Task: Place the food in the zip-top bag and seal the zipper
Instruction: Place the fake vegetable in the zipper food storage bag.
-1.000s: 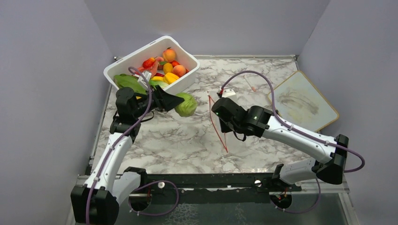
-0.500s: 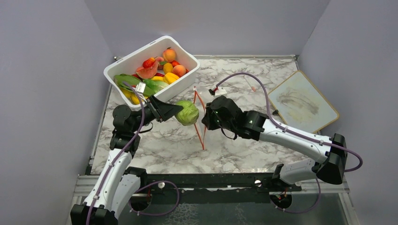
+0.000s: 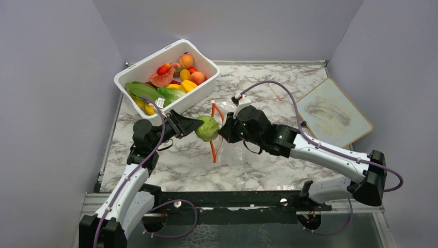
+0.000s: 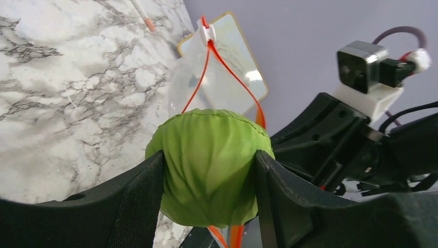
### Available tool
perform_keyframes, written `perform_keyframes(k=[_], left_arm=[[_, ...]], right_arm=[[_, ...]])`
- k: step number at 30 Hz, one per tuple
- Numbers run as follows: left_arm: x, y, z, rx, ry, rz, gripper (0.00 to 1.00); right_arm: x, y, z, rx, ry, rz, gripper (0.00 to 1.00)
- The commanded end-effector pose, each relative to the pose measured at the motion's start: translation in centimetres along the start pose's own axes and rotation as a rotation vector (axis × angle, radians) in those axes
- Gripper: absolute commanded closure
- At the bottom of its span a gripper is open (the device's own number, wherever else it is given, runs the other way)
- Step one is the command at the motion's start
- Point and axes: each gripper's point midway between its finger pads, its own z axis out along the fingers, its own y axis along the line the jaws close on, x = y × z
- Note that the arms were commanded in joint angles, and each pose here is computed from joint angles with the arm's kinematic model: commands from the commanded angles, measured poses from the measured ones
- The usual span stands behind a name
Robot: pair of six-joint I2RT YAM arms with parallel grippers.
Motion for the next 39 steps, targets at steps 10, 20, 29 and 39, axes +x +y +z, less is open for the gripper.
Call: perform_keyframes(k=[10, 20, 29, 39], left_arm=[[-0.3, 1.7, 0.9, -0.076, -0.007, 0.125, 0.77], [-0.4, 0.3, 0.8, -0.088, 0.001, 0.144, 0.77], [1.4, -0.9, -0.3, -0.029, 0.017, 0.041, 0.77], [1.0, 0.8, -0.4, -0.164, 0.013, 0.083, 0.73]], right_arm=[[-2.7, 5.5, -1.6, -0.301, -0.099, -0.083, 0.99], [-1.1, 6.0, 0.6, -0.344, -0.072, -0.146, 0.99], [-0.9, 7.3, 1.6, -0.419, -0.090, -0.177, 0.99], [-0.3, 7.7, 0.5, -0.510, -0.144, -0.202, 0.99]])
